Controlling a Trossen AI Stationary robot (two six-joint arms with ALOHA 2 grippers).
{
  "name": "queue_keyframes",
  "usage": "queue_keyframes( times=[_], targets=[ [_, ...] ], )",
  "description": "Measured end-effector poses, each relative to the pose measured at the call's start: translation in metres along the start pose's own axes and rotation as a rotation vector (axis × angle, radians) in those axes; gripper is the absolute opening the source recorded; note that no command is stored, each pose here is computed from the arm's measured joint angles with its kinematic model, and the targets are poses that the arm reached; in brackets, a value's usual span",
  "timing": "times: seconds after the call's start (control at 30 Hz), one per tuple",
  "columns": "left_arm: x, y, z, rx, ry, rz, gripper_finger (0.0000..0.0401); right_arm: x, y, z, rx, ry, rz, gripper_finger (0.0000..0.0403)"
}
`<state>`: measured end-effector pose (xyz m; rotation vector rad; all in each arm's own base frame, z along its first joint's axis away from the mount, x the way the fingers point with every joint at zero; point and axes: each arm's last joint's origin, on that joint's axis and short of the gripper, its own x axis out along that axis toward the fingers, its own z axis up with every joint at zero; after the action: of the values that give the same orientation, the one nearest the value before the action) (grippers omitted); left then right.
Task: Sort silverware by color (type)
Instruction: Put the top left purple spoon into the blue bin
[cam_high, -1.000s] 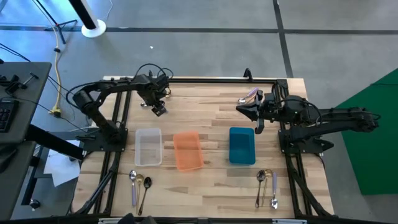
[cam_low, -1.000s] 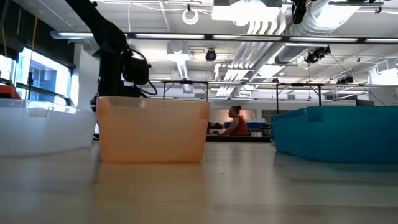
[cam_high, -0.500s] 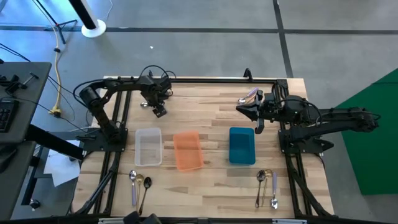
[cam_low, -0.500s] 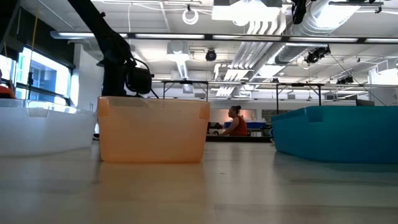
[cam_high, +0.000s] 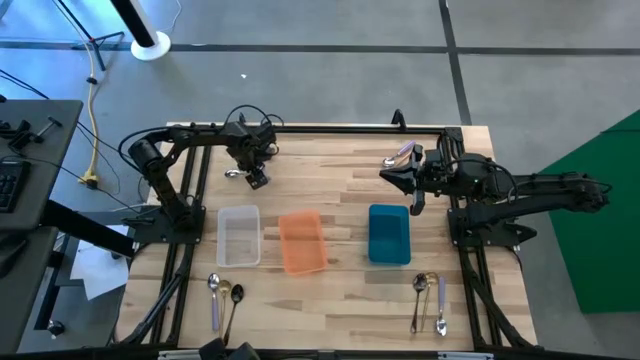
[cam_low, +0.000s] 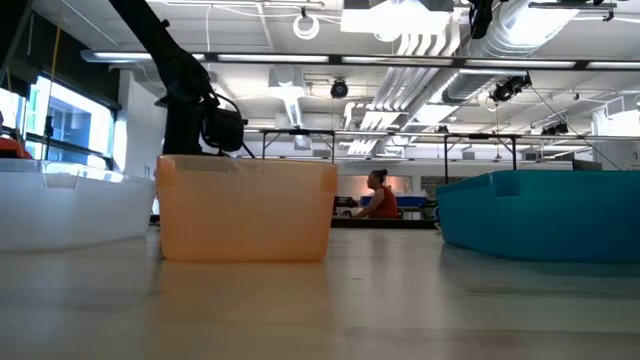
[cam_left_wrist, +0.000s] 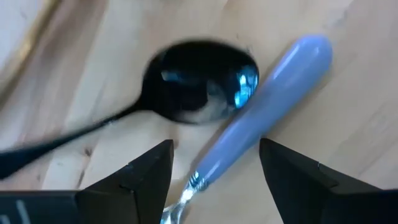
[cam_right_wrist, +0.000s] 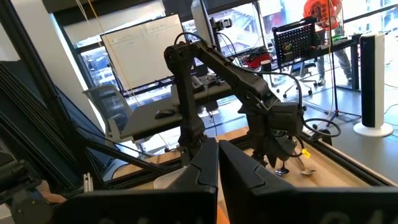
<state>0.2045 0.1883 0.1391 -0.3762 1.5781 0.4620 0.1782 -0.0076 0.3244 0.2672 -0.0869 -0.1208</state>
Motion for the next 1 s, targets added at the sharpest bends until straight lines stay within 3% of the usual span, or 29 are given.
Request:
queue_keyframes(
  times=[0.17,0.57,1.0],
  targets=[
    [0.004,0.001,-0.001,-0.014,0.041,-0.02,0.0189,0.0,0.0,0.0,0.0,0.0,0.0,0.0],
    [0.01,0.001,-0.001,-0.02,0.072,-0.023,0.0026,0.0,0.0,0.0,0.0,0.001,0.0,0.0],
    [-0.002,0.002,-0.005,-0.03,0.018,-0.021,0.0021,0.0,0.0,0.0,-0.001,0.001,0.0,0.0]
  ],
)
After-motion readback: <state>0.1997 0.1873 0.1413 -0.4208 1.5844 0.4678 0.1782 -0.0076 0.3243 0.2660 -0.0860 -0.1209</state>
